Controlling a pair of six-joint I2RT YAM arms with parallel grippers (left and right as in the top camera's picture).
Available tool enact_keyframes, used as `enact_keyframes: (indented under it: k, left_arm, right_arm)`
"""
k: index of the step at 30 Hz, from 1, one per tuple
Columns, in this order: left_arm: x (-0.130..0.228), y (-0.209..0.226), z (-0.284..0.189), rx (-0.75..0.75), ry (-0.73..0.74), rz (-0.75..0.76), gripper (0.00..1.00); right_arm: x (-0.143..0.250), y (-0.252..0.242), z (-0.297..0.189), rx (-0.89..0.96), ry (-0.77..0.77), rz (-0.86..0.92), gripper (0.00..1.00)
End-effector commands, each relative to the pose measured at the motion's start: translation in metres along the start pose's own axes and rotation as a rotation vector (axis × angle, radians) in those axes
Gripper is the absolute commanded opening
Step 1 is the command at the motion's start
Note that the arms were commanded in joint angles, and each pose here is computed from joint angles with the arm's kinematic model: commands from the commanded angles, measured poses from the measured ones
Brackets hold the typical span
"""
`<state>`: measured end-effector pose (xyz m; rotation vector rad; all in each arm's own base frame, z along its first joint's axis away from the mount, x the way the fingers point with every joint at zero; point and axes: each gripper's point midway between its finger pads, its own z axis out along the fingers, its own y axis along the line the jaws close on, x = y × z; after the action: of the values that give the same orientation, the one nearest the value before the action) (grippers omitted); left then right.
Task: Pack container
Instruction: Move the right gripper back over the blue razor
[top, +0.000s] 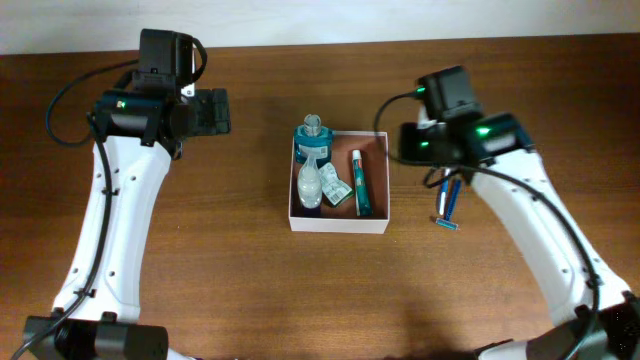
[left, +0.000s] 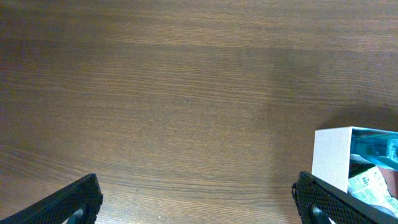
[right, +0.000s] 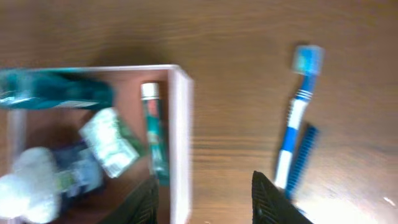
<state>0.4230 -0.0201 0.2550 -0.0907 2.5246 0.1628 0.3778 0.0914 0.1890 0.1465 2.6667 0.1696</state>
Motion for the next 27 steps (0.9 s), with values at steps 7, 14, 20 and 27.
enact_keyframes:
  k: [7, 14, 20, 27]
  left_arm:
    - [-0.004, 0.002, -0.008, 0.002, -0.022, -0.019, 0.99]
    - [-0.004, 0.002, -0.008, 0.002, -0.022, -0.019, 0.99]
    - [-0.004, 0.002, -0.008, 0.002, -0.022, -0.019, 0.99]
    - [-0.004, 0.002, -0.008, 0.002, -0.022, -0.019, 0.99]
  right_arm:
    - [0.014, -0.071, 0.028, 0.126, 0.103, 0.134, 0.41]
    - [0.031, -0.090, 0.059, 0.147, 0.126, 0.164, 0.41]
    - [0.060, -0.102, 0.085, 0.187, 0.151, 0.183, 0.41]
    - [0.084, -0.122, 0.095, 0.284, 0.175, 0.211, 0.41]
